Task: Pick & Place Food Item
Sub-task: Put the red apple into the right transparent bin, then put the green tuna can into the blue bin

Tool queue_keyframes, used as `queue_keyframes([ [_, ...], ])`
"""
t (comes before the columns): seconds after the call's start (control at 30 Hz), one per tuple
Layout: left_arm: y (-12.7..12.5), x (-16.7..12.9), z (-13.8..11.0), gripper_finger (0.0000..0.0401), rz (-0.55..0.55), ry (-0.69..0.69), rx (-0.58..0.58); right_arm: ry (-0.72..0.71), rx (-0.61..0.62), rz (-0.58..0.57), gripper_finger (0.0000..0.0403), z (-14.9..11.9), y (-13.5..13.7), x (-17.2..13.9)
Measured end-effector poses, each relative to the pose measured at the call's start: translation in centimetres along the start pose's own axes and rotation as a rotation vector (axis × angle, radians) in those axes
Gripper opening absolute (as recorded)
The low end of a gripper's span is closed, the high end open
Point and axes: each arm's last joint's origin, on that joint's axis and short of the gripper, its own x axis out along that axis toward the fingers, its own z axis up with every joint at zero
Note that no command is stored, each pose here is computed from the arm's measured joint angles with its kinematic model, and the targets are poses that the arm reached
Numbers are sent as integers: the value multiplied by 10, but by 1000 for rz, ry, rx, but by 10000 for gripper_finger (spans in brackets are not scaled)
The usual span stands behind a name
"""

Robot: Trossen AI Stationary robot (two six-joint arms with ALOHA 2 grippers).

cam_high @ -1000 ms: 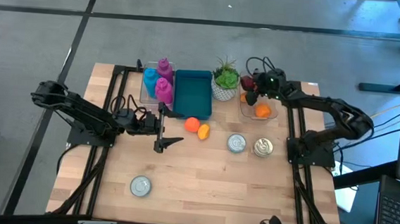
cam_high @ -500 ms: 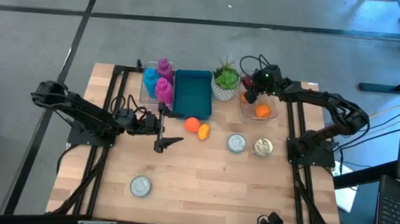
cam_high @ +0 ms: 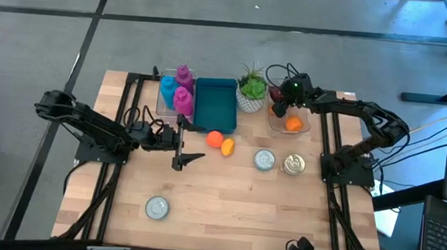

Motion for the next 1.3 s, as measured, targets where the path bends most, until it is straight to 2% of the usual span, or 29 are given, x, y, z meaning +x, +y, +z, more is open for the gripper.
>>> queue_keyframes([
  [0.43, 0, 0, 0, 393, 0, 3, 0, -2, 6, 7, 313, 0, 0, 0],
  [0.7, 0, 0, -1, 393, 0, 7, 1, -40, 13, 9, 338, 6, 2, -9],
  [0.97, 1, -1, 3, 393, 10, -2, -9, -240, 51, 14, 328, 29, 8, -57],
  [1.13, 5, -6, 4, 393, 121, 68, 41, -412, 55, 160, 327, 41, 15, -98],
  [1.3, 6, -11, 12, 393, 124, 60, 46, -549, 40, 258, 327, 46, 25, -135],
])
